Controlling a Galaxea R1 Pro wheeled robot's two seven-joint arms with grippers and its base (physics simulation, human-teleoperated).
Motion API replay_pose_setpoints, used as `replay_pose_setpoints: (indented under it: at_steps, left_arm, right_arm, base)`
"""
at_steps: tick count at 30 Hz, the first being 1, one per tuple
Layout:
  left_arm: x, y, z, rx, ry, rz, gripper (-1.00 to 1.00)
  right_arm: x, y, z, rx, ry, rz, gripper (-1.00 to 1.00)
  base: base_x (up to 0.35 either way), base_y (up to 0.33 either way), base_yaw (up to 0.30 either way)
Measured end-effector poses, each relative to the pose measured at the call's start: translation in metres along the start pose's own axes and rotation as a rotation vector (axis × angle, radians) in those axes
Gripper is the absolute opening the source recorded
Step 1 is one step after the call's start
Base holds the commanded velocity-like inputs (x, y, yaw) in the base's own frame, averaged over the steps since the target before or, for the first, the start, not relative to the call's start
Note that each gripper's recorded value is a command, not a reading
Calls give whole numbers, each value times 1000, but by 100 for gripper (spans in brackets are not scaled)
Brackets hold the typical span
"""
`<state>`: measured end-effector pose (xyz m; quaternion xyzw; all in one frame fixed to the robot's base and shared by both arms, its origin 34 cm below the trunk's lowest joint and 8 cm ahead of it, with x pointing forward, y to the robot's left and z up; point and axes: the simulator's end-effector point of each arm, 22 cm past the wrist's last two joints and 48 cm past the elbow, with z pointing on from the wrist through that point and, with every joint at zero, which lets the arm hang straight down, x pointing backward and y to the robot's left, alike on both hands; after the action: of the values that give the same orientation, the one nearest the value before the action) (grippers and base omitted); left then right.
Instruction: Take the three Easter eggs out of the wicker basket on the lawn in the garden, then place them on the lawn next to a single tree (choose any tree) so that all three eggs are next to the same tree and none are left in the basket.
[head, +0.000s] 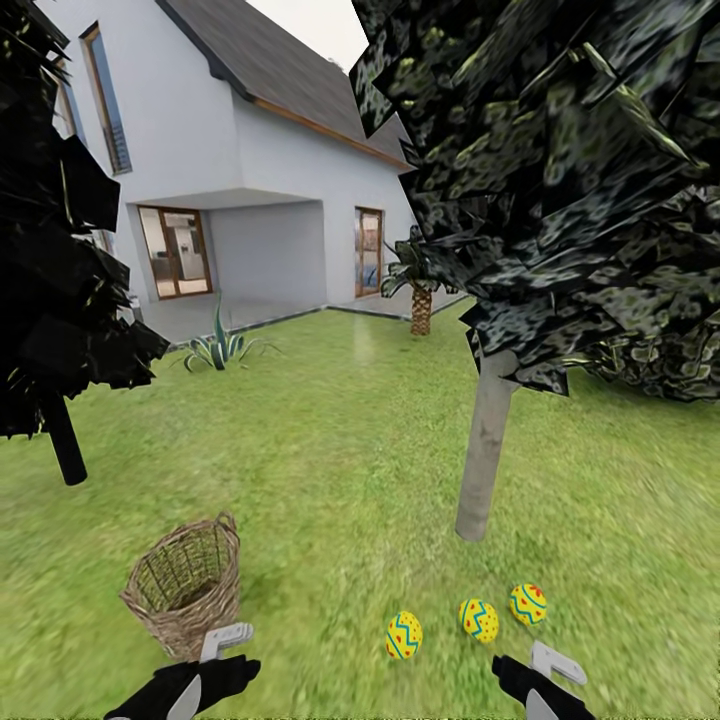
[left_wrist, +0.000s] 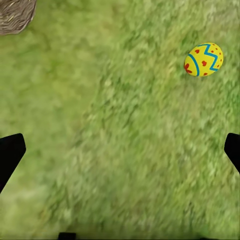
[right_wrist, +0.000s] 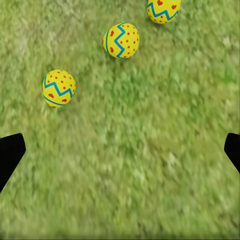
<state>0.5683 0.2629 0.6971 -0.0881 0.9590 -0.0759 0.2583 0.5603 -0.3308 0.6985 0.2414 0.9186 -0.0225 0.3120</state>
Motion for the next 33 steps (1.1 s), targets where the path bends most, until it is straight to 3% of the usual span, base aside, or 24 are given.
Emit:
replay_pose_setpoints:
  at_steps: [33]
  left_arm:
    - [17, 1, -20, -11, 54, -5, 100]
  right_arm:
    - [11, -10, -21, 23, 46, -11, 100]
  base:
    - [0, 0, 0]
